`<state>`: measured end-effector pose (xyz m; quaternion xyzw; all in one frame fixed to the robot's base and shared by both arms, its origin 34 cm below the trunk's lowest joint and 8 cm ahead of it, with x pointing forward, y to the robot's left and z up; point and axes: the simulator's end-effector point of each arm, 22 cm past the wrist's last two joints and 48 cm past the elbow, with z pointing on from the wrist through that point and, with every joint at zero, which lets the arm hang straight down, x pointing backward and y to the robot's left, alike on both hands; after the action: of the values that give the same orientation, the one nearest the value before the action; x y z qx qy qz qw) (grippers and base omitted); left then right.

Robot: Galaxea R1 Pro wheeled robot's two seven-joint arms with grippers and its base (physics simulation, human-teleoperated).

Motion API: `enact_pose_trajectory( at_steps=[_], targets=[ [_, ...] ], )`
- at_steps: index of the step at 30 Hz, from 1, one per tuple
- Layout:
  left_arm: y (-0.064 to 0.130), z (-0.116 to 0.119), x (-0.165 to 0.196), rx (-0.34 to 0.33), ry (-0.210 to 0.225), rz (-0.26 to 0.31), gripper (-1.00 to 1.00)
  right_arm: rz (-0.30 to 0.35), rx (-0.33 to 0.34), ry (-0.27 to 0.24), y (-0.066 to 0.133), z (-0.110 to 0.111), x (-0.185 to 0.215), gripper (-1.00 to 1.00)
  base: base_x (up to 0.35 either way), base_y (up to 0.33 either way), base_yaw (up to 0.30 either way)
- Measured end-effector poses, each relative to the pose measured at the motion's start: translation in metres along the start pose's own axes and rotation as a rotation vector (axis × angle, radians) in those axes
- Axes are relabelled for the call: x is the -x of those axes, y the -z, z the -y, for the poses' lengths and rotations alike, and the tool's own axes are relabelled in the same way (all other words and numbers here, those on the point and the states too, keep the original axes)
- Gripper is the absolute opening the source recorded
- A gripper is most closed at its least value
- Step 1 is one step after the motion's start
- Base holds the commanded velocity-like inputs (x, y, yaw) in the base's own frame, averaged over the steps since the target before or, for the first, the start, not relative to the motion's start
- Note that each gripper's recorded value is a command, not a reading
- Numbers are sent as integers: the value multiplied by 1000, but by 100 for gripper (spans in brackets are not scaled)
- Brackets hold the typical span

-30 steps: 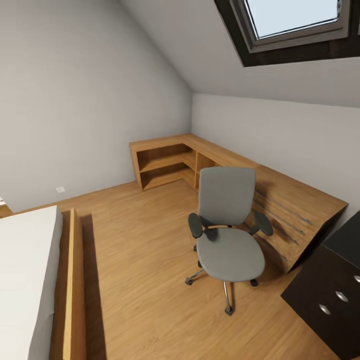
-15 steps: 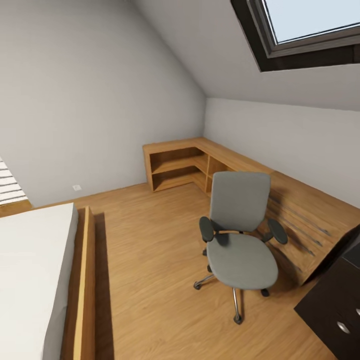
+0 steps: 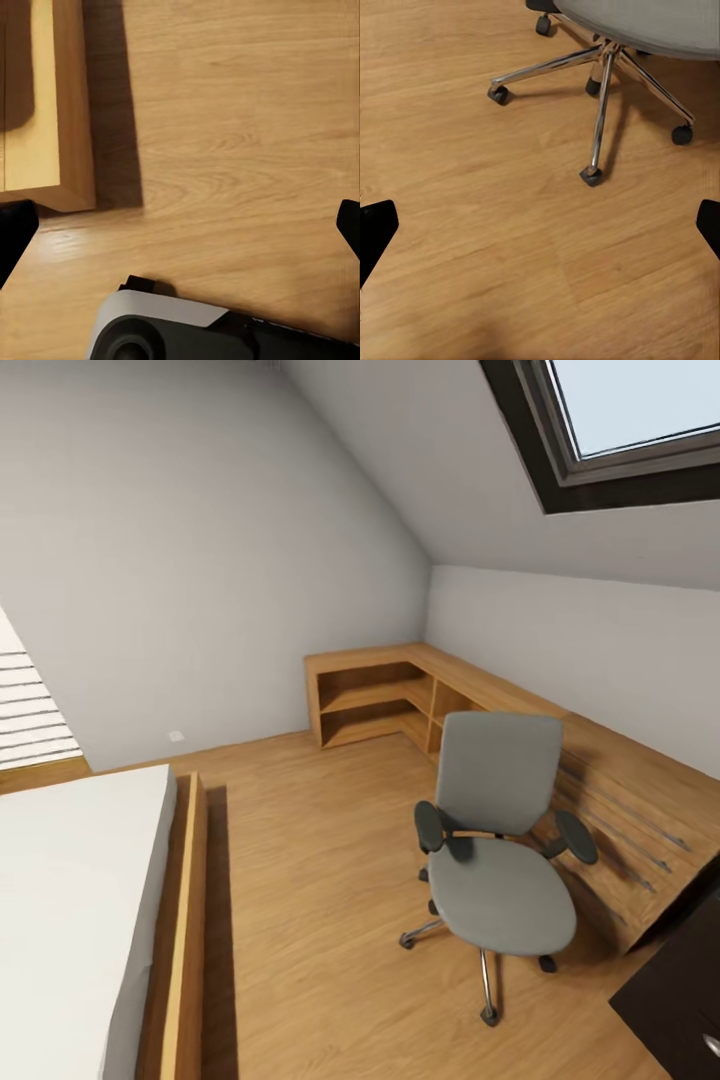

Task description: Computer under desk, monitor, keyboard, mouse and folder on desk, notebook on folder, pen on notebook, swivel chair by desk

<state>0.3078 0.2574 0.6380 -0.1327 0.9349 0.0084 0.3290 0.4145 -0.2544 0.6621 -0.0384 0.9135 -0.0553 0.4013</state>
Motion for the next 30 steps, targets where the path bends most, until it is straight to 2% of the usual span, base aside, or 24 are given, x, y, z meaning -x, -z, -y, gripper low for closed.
enact_pose_trajectory(
  at_steps=[8,20,30],
  targets=[
    [-1,-1,5,1,3,12,100,10,2,-1,0,-1,4,100,0,-50,29],
    [-2,0,12,1,6,29,100,23,3,-2,0,-3,10,100,0,-248,76],
    [-2,-2,13,4,7,33,100,24,8,-2,0,-3,11,100,0,-54,39]
  ],
)
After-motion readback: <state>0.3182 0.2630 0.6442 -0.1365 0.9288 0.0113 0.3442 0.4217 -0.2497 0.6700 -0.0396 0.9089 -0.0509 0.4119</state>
